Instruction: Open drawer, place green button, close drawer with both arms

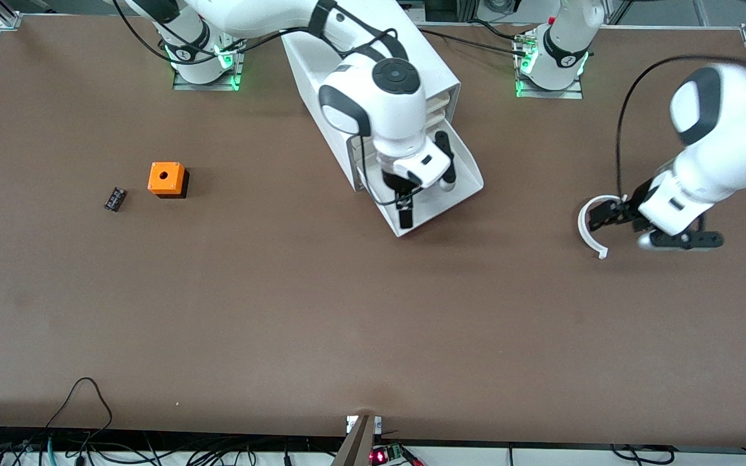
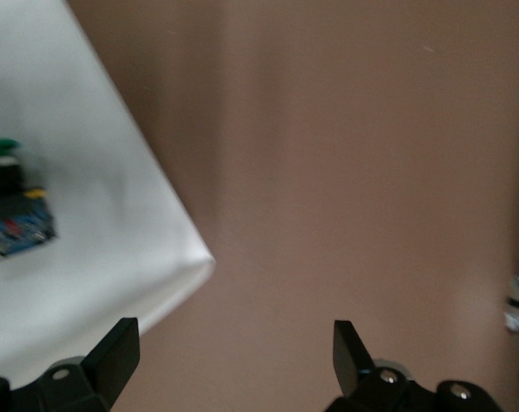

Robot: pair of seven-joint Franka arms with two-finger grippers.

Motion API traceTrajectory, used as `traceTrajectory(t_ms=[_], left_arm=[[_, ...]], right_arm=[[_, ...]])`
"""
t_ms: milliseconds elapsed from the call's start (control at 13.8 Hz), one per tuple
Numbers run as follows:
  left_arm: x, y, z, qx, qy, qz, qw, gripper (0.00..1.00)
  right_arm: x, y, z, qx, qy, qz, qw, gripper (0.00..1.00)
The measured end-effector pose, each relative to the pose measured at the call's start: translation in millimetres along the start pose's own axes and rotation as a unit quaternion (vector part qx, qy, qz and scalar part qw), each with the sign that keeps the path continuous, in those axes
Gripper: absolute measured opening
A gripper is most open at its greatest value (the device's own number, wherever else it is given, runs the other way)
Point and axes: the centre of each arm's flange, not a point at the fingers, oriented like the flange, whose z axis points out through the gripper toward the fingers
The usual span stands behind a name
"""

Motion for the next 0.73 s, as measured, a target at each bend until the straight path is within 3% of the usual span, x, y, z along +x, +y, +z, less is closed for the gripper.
traceTrajectory(t_ms=[145, 291, 436, 582, 727], left_arm=[[-7.6, 34.4, 62.7, -0.012, 0.029, -0.029, 0.999, 1.0], [-23.7, 60.7, 116.1, -0.019, 0.03, -0.056, 0.998, 1.0], [-34.3, 76.2, 148.3, -0.02, 0.015, -0.089, 0.996, 1.0], [-47.5, 101.8, 173.6, -0.021, 0.003, -0.119, 0.993, 1.0], [-67.4, 135.3, 195.8, -0.02, -0.015, -0.136, 0.99, 1.0]], right_arm=[[-33.1, 35.8, -22.1, -0.027, -0.01, 0.064, 0.998, 1.0], [-65.6, 60.0, -29.6, -0.036, -0.022, 0.17, 0.985, 1.0], [-101.3, 76.1, -24.8, -0.02, -0.026, 0.298, 0.954, 1.0], [-133.9, 86.4, -27.0, -0.013, -0.041, 0.38, 0.924, 1.0], [-163.1, 85.8, -39.1, -0.005, -0.09, 0.455, 0.886, 1.0]])
